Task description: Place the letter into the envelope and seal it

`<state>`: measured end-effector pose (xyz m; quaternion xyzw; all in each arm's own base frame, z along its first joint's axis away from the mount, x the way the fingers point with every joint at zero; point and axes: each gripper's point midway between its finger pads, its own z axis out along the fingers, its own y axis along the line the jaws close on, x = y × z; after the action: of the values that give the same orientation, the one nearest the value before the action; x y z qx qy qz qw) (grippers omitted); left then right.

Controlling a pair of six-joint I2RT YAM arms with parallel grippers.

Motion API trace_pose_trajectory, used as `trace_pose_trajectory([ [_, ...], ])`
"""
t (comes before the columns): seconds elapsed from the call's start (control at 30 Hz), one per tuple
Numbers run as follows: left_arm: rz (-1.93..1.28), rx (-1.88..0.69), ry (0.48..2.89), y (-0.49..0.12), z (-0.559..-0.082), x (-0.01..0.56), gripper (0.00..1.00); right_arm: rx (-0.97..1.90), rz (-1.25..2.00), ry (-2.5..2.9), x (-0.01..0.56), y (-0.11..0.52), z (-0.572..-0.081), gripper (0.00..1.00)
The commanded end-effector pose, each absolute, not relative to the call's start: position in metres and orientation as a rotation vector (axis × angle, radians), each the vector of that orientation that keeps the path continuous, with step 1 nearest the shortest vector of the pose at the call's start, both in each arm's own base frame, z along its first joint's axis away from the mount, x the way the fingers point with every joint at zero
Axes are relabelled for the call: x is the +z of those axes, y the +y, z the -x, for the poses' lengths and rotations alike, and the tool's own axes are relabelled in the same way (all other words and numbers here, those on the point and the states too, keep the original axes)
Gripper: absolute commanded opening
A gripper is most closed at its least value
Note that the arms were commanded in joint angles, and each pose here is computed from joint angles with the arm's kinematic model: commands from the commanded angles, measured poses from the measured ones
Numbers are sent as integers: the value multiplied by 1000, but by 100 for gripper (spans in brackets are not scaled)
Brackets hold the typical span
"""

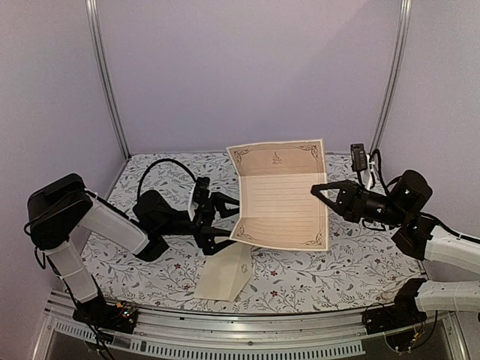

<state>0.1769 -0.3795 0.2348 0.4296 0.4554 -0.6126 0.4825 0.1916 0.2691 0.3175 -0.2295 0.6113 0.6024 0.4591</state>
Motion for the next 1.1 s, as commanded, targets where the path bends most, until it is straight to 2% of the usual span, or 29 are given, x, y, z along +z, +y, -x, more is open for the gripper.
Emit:
trace_pose_trajectory([
  [0.0, -992, -1430, 1034, -376, -177, 251, 100, 1488, 563, 1485, 315, 275, -189, 0],
  [0.2, -909, -1383, 1040, -369, -183, 258, 100, 1490, 583, 1491, 309, 283, -184, 0],
  [0.27, -892, -1383, 1039, -367, -183, 260, 97, 1490, 596, 1494, 306, 287, -181, 0],
  [0.37, -896, -1395, 1038, -369, -181, 262, 84, 1488, 606, 1508, 300, 292, -180, 0],
  [0.57, -888, -1387, 1046, -369, -182, 262, 71, 1485, 601, 1513, 294, 294, -182, 0],
  [0.67, -884, -1382, 1057, -370, -184, 262, 58, 1473, 579, 1506, 297, 292, -184, 0],
  [0.73, -881, -1375, 1059, -370, -184, 263, 45, 1467, 574, 1502, 297, 291, -184, 0],
  [0.83, -882, -1372, 1061, -370, -183, 264, 35, 1457, 568, 1498, 297, 289, -185, 0],
  [1.07, -885, -1386, 1050, -368, -179, 267, 20, 1440, 547, 1446, 306, 281, -183, 0],
])
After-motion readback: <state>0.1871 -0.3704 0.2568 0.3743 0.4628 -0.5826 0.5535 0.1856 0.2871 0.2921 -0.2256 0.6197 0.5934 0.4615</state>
